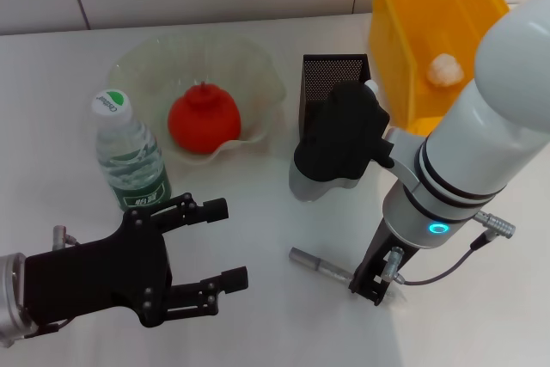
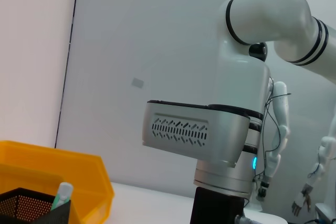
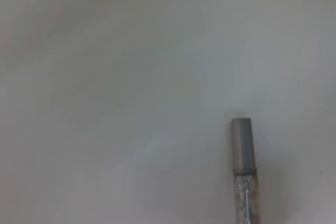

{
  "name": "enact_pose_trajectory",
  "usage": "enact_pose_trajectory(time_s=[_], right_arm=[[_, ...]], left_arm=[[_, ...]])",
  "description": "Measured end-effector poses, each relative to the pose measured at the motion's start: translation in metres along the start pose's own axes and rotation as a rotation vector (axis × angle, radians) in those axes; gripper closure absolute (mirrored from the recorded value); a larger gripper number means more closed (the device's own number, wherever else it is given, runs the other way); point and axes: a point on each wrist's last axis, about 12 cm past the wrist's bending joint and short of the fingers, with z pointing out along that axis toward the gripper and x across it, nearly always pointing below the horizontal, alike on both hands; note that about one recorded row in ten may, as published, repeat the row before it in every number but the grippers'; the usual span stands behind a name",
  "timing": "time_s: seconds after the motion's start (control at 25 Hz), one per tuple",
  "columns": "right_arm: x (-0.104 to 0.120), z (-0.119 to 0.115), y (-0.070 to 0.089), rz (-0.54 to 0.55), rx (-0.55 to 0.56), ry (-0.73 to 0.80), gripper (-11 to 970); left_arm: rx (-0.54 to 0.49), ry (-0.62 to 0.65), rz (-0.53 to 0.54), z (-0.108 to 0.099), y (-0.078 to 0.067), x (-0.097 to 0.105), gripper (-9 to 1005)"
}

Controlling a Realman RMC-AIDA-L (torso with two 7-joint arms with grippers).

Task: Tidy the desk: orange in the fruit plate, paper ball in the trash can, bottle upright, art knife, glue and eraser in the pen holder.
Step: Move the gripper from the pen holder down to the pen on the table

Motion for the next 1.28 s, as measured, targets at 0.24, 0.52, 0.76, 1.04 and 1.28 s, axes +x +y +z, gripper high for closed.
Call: enact_pose_trajectory(time_s=[0.24, 0.52, 0.76, 1.04, 1.28], right_arm=[[0.0, 0.0, 0.0, -0.002, 0.0, 0.001, 867], [0.001, -0.021, -0.004, 0.01, 0.007, -0.05, 879], [0.007, -0.043, -0.012, 0.037, 0.015, -0.105, 890], [0.013, -0.05, -0.019, 0.07, -0.002, -0.118, 932], [0.005, -0.035, -0.006, 0.046, -0.01, -0.102, 805]], left_arm=[[0.004, -0.002, 0.001, 0.0, 0.0, -0.001, 181], [0.003, -0.004, -0.002, -0.001, -0.001, 0.0, 181], [0.004, -0.005, 0.009, -0.002, -0.001, -0.002, 181], [0.008, -0.006, 0.013, -0.001, 0.0, -0.003, 181], [0.01, -0.004, 0.011, 0.0, 0.002, -0.004, 181]])
